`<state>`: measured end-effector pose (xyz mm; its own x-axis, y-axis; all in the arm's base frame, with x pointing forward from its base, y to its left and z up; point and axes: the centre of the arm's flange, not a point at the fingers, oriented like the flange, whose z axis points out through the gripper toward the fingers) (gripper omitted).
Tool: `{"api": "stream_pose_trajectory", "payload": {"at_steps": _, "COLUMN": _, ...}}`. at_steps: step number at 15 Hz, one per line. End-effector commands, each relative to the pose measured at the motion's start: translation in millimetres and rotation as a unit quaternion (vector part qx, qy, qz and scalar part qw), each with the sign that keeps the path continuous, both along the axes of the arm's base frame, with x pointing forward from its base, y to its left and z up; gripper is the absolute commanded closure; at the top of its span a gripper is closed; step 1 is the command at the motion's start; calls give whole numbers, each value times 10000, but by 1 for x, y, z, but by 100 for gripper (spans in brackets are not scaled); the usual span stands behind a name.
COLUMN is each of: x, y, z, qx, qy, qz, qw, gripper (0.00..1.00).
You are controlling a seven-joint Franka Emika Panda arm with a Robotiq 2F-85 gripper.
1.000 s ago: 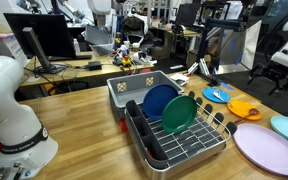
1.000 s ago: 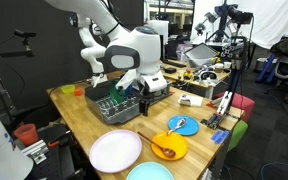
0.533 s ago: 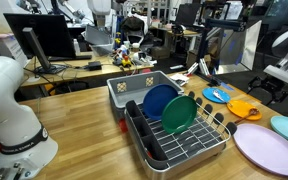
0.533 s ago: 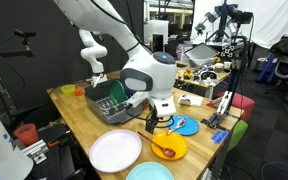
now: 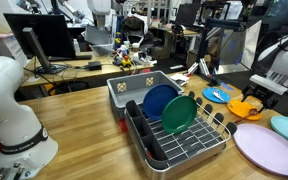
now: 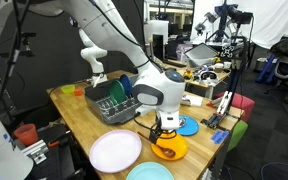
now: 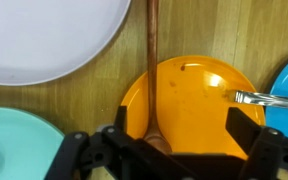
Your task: Remove the brown spoon from the yellow plate and put it on the light blue plate
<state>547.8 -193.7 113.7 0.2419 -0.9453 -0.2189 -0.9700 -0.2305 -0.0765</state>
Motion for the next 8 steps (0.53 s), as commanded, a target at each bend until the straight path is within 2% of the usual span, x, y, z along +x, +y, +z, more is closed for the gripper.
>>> {"api": "stream_pose_trajectory", "payload": {"at_steps": 1, "x": 13, "y": -3, "z": -12, "qx": 150, "qy": 374, "qz": -295, "qw": 9988, "gripper": 0}}
{"api": "stream_pose_trajectory", "payload": {"at_steps": 4, "x": 11, "y": -1, "z": -22, "qx": 202, "qy": 632, "qz": -452, "qw": 9968, "gripper": 0}}
{"api": "stream_pose_trajectory", "payload": {"at_steps": 8, "x": 7, "y": -2, "z": -29, "qx": 184, "qy": 764, "qz": -601, "qw": 9951, "gripper": 0}}
